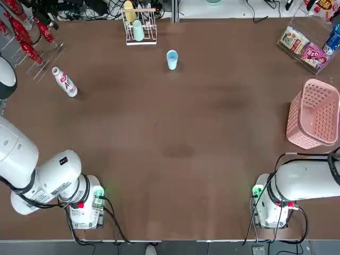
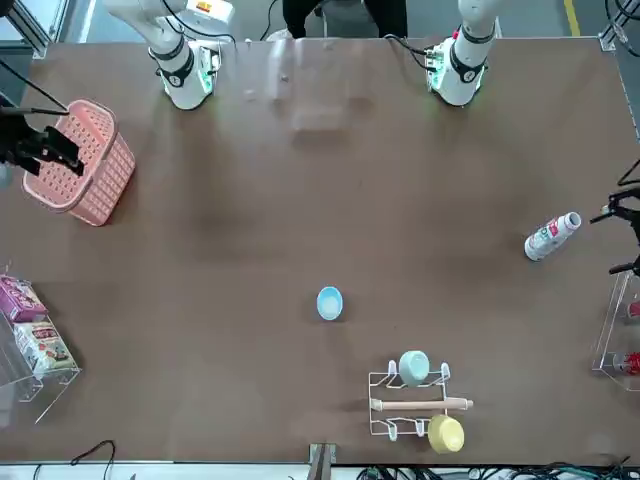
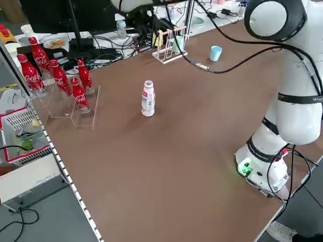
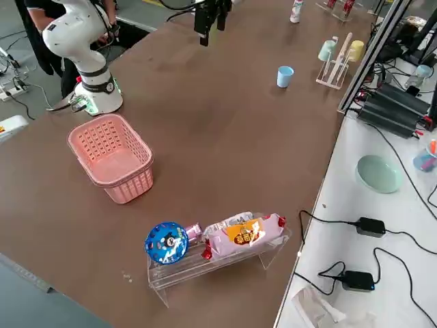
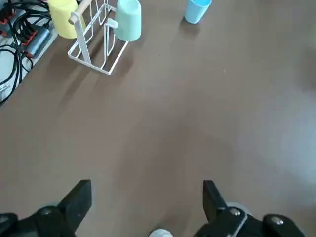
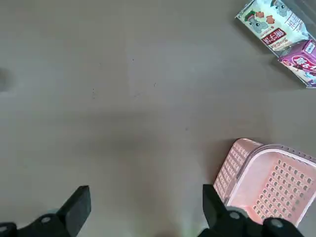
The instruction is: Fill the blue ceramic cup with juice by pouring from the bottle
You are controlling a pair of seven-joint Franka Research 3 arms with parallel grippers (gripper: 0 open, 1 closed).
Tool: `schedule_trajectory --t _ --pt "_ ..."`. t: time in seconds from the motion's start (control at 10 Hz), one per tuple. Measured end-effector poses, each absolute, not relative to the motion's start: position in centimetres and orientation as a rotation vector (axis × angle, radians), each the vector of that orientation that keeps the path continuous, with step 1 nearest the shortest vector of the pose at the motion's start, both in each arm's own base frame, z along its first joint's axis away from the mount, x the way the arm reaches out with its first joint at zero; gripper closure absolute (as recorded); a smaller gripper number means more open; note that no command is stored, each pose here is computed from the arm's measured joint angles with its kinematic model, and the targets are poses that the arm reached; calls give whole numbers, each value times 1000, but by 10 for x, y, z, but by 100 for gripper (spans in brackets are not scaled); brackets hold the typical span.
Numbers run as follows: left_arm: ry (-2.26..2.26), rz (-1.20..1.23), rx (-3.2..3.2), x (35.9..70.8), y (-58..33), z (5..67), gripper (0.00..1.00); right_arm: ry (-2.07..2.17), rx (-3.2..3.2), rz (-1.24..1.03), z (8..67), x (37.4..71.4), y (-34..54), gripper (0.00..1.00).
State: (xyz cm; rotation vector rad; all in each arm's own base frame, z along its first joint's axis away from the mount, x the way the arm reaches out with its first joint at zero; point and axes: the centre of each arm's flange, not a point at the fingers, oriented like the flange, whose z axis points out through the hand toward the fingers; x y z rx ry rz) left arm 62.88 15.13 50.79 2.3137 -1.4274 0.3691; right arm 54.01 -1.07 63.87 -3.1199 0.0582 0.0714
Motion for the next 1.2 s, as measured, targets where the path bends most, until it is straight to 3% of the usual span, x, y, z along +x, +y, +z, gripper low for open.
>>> schedule_trajectory --t 0.6,1.2 --pt "-879 136 2771 635 -20 559 0 58 -3121 42 652 539 -11 0" --pt "-523 203 2999 622 -50 599 0 51 -3120 22 654 540 -8 0"
